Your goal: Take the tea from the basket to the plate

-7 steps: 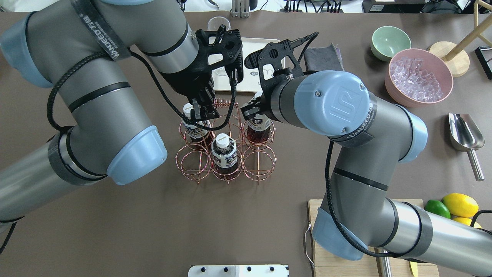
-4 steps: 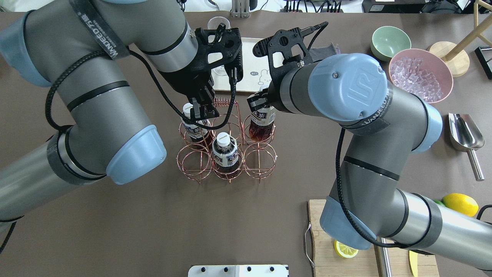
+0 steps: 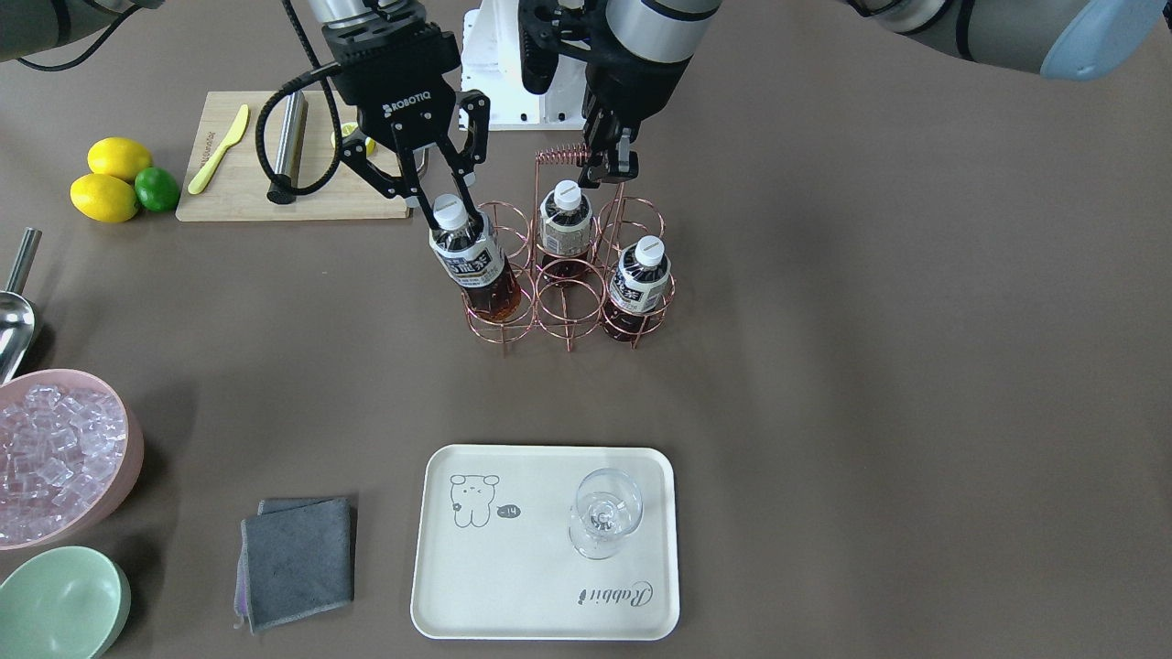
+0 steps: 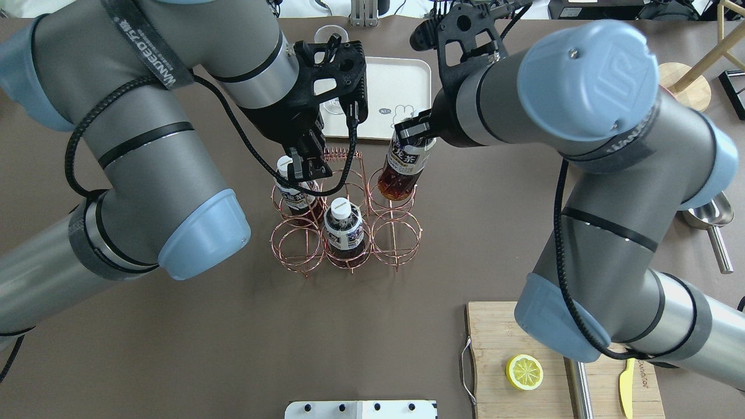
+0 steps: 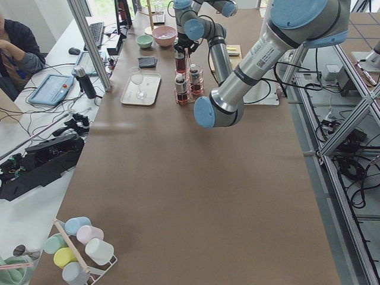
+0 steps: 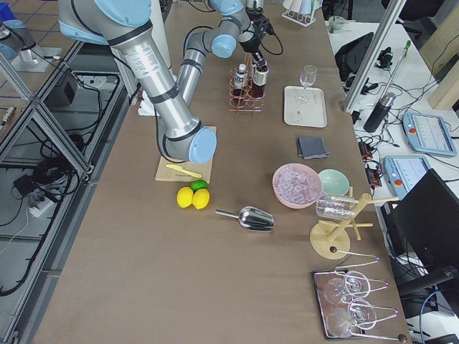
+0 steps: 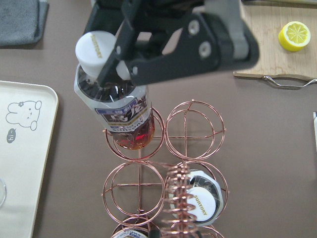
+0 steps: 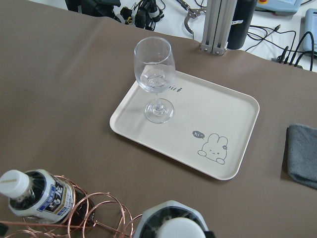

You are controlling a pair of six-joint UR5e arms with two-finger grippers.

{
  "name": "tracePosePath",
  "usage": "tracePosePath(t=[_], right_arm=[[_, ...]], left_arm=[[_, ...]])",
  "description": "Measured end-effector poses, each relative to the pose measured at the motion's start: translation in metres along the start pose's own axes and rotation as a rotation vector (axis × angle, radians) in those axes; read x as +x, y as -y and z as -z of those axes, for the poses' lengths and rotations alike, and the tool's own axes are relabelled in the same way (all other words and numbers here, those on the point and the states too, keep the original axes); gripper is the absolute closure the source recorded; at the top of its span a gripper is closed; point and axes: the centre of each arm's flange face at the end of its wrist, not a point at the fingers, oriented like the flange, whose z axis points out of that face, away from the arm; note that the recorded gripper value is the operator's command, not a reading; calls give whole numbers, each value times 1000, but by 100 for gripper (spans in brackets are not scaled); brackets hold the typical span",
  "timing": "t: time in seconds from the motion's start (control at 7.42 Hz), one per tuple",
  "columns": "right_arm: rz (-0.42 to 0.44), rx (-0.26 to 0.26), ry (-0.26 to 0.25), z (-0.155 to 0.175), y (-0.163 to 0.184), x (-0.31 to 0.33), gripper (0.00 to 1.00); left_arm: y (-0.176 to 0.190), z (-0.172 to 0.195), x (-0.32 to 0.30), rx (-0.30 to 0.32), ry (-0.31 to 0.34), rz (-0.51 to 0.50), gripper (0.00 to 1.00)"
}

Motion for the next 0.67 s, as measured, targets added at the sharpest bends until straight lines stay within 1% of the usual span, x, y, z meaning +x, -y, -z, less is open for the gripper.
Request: tracePosePath(t=[0.27,0.54,0.67], right_arm=[[-45,-17,21,36,30,23,100],[-85,-19,46,68,61,49,100],[-94,-19,46,76,69,62,100]], left_arm=[[0,1,1,1,1,0,100],[0,1,1,1,2,-1,100],[0,1,1,2,2,-1,100]])
